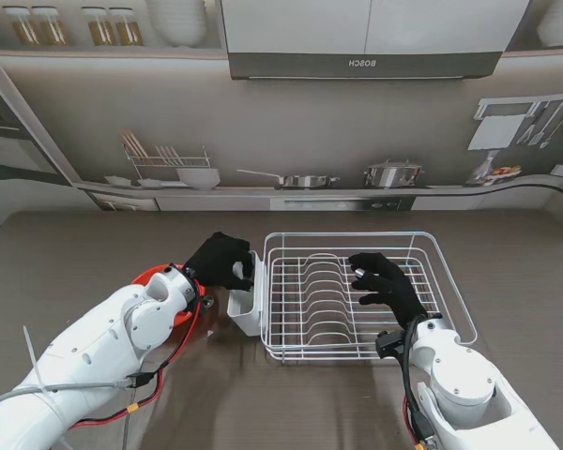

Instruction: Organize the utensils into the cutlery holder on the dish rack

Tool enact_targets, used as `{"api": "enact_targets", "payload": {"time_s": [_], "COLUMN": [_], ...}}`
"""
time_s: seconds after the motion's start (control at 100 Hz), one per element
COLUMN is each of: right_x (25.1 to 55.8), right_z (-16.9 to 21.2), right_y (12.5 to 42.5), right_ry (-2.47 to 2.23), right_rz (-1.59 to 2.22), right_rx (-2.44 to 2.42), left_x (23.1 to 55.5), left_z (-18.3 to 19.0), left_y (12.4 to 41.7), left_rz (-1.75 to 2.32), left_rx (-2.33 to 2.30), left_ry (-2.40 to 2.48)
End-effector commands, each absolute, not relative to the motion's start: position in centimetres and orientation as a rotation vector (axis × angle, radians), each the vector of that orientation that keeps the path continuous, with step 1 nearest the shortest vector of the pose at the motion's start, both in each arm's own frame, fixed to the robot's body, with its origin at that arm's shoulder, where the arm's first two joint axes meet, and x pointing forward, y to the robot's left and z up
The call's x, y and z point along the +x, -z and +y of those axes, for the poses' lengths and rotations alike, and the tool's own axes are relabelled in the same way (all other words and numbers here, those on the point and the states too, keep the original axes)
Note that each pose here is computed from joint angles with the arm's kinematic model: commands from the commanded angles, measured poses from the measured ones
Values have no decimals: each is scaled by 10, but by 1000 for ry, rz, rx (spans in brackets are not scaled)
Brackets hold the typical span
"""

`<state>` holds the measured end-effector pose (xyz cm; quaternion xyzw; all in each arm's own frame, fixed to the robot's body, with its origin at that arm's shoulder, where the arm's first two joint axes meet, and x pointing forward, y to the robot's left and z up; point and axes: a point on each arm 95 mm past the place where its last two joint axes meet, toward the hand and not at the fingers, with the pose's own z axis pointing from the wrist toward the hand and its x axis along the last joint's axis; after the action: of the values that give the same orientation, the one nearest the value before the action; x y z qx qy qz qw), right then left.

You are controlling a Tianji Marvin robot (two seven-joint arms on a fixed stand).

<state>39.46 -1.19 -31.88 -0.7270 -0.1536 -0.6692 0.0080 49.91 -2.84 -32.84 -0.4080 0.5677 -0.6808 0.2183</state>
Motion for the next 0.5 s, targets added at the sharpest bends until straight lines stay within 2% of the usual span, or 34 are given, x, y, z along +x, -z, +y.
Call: {"api": "enact_targets", "payload": {"time_s": [0.0, 0.49], "right_x": [393, 393], "right_z": [-9, -8], "right_y": [320, 321], "right_ry": [2076, 2074], "right_rz": [-484, -488], "right_rx": [-2267, -2265], "left_x": [499, 495], "left_z": [-27, -22], "left_y": [327, 325], "left_rz": [1586, 1589], "left_rx": [-1132, -1121], "left_ry": [1870, 1861]}}
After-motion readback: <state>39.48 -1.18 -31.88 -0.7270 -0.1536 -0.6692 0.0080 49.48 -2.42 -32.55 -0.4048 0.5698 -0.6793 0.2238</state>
